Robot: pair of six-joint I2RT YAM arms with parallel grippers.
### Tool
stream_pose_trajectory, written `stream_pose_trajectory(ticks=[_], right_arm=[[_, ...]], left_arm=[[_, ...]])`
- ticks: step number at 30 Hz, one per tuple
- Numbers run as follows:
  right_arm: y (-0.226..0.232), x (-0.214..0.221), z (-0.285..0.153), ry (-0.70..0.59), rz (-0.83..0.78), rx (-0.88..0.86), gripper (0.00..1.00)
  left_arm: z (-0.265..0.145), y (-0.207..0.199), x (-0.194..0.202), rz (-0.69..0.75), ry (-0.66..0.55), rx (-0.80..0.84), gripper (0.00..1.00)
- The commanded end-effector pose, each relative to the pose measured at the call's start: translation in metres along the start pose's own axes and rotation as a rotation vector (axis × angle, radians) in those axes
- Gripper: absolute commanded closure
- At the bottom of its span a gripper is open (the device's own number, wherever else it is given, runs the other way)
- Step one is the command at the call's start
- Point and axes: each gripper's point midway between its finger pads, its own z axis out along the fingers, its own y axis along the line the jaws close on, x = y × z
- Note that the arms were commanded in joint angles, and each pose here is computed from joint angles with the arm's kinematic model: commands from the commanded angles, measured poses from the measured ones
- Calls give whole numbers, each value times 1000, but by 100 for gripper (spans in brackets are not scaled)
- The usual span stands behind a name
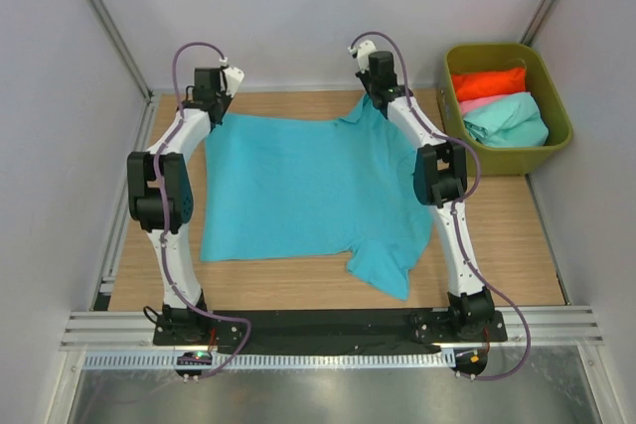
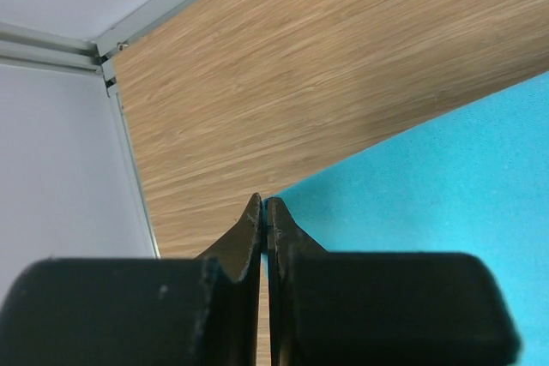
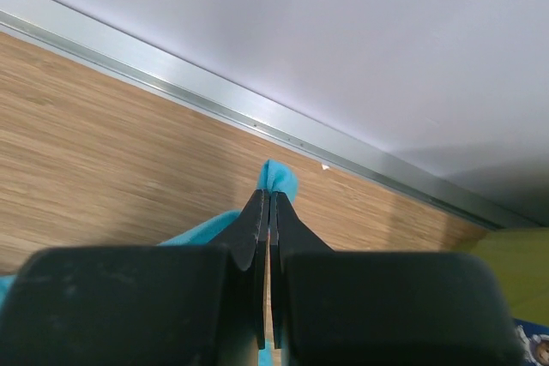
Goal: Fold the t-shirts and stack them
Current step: Flatten the tshirt out, then fold the tshirt
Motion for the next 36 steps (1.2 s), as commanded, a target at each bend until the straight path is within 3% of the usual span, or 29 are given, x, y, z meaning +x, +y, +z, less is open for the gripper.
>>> stream_pose_trajectory(ticks=[1,21,36], right_arm=[[-7,-56,-8,-165,57,-7,99],[12,-59,-11,-162,53,-52,99],[-25,-80,-83,-164,62,-61,99]], left_arm=[[-27,42,-25,-43,-82,-105,100],[-40,46,-25,-50,-87,-105,100],[-57,43,-19,-46,-88,-86,100]])
